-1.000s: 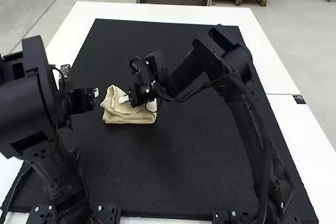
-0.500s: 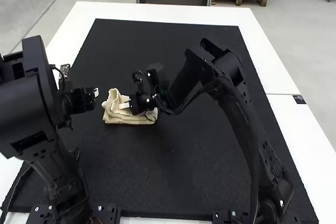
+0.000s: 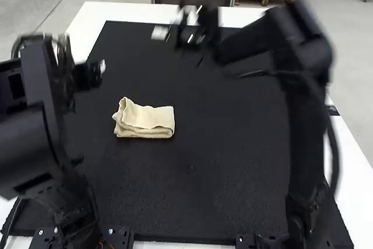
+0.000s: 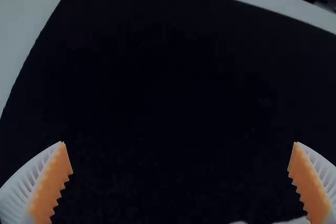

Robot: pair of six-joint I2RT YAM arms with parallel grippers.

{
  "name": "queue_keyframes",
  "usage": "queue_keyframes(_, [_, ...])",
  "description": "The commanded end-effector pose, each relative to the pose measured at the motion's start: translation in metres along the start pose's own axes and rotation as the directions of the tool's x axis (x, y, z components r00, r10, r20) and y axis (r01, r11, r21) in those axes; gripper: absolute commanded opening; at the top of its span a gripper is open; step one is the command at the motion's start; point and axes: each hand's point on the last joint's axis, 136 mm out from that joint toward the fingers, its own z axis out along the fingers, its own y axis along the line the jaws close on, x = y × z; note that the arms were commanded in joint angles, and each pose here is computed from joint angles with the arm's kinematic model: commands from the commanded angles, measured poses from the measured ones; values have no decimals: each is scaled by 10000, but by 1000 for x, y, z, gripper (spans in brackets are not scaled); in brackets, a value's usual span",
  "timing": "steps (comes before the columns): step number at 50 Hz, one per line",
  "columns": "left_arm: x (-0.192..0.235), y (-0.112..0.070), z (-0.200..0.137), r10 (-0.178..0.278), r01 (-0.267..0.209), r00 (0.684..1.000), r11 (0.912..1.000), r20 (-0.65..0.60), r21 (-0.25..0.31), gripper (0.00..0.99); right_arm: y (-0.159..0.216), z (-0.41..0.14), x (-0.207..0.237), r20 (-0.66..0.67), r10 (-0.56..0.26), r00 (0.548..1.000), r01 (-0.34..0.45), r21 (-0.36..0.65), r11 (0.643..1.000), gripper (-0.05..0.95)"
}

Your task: Fold the towel.

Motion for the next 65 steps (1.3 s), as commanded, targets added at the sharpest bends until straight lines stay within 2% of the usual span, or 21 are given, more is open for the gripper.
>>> queue_keyframes(1, [-53, -31, -3, 21, -79, 9946, 9984, 1034, 560, 967, 21, -45, -85, 1574, -927, 9832, 849, 557, 9948, -21])
queue_keyframes(7, [-94, -68, -10, 56, -242, 9822, 9950, 1878, 966, 967, 32, -101, -137, 2534, -1561, 9547, 1255, 1329, 9831, -20])
queue_keyframes(18, [-141, -121, -35, 152, -569, 9558, 9893, 2935, 1340, 966, 48, -197, -177, 3708, -2614, 8912, 1609, 2803, 9463, -3])
queue_keyframes(26, [-150, -115, -50, 156, -510, 9479, 9934, 3182, 1031, 957, 66, -248, -178, 4091, -3139, 8568, 1713, 3484, 9216, -3])
queue_keyframes(42, [-169, -143, -101, 452, -1166, 8998, 9834, 4339, 1392, 957, 116, -315, -165, 4873, -3841, 7842, 1869, 4047, 8951, 7])
queue_keyframes(48, [-172, -153, -129, 583, -1508, 8593, 9782, 5082, 1428, 957, 144, -333, -154, 5090, -4220, 7502, 2242, 4046, 8866, 8])
queue_keyframes(60, [-162, -169, -190, 279, -1767, 7694, 9693, 6382, 1707, 956, 212, -375, -121, 5921, -4776, 6491, 2902, 3876, 8750, 10])
queue_keyframes(65, [-158, -176, -218, -175, -1697, 7263, 9642, 6872, 2038, 954, 234, -388, -102, 6104, -5008, 6136, 3237, 3840, 8647, 10])
